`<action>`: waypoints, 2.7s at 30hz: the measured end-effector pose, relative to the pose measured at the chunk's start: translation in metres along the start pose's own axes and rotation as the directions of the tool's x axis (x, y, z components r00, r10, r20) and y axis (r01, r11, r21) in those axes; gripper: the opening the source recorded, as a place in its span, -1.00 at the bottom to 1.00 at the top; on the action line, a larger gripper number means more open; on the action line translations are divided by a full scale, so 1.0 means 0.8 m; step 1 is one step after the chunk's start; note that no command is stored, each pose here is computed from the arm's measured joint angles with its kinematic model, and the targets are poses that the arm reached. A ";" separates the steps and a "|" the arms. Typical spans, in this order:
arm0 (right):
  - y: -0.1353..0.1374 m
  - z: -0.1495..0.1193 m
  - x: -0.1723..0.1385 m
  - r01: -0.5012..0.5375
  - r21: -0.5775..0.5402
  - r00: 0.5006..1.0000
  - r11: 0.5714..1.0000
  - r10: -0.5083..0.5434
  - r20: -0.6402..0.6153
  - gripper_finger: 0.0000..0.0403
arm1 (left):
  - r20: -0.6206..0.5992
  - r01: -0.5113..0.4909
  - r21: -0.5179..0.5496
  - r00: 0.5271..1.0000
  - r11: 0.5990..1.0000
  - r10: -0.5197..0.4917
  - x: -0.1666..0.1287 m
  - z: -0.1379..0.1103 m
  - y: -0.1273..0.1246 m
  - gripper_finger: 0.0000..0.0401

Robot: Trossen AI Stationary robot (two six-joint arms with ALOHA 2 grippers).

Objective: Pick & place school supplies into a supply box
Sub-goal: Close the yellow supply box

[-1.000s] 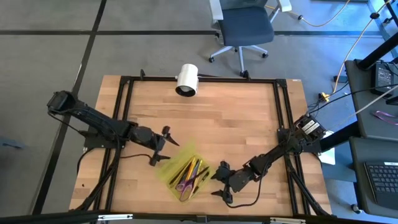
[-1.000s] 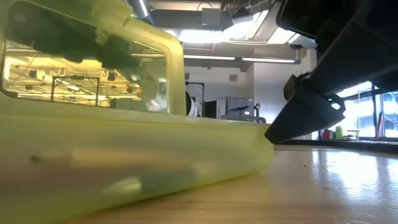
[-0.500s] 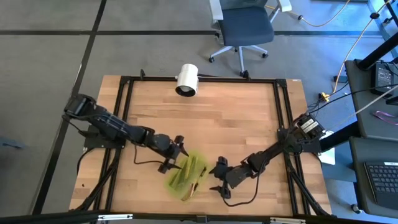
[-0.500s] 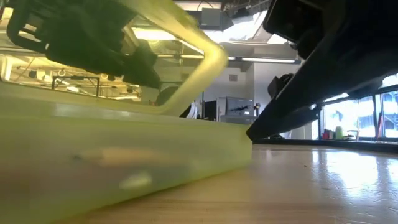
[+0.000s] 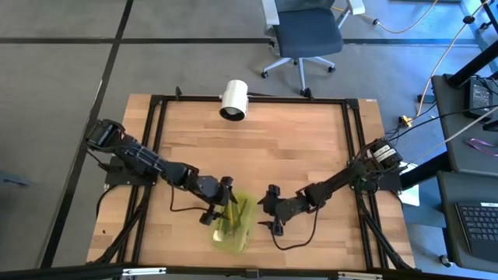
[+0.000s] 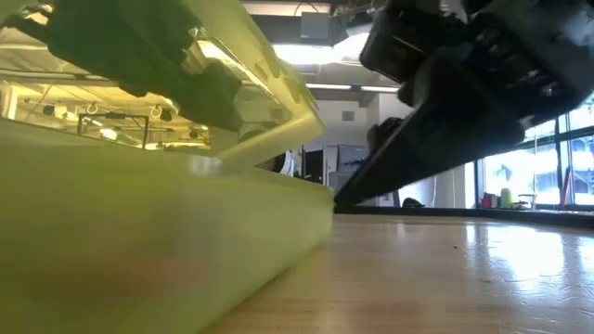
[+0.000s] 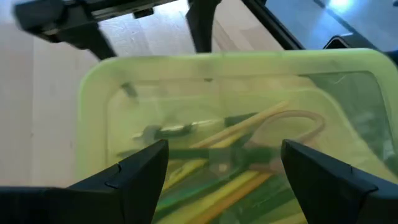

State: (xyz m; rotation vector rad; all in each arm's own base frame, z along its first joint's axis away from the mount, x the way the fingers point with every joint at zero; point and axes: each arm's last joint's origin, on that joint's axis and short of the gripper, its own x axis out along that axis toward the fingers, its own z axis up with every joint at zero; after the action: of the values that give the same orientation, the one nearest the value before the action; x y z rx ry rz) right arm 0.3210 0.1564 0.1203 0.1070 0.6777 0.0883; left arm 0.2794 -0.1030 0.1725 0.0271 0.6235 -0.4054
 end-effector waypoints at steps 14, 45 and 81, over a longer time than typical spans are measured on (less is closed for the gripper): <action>-0.017 0.013 0.004 0.018 -0.024 0.998 1.000 -0.017 0.054 0.79 | -0.042 0.025 -0.067 0.999 0.997 -0.028 0.008 -0.008 -0.010 0.50; -0.019 0.008 -0.023 0.120 -0.011 0.989 0.993 -0.121 -0.084 0.79 | -0.102 -0.460 -0.314 0.886 0.830 0.452 0.023 -0.027 0.043 0.49; -0.001 0.032 -0.062 0.061 -0.068 0.998 0.996 -0.061 -0.004 0.79 | -0.017 -0.430 -0.256 0.898 0.866 0.440 -0.029 0.004 0.063 0.49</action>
State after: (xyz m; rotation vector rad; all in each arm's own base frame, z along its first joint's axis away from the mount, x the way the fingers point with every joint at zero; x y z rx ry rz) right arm 0.2987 0.1482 0.1704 0.0213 0.6823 0.0531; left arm 0.2833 -0.0488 0.1836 -0.0847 0.6040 0.1164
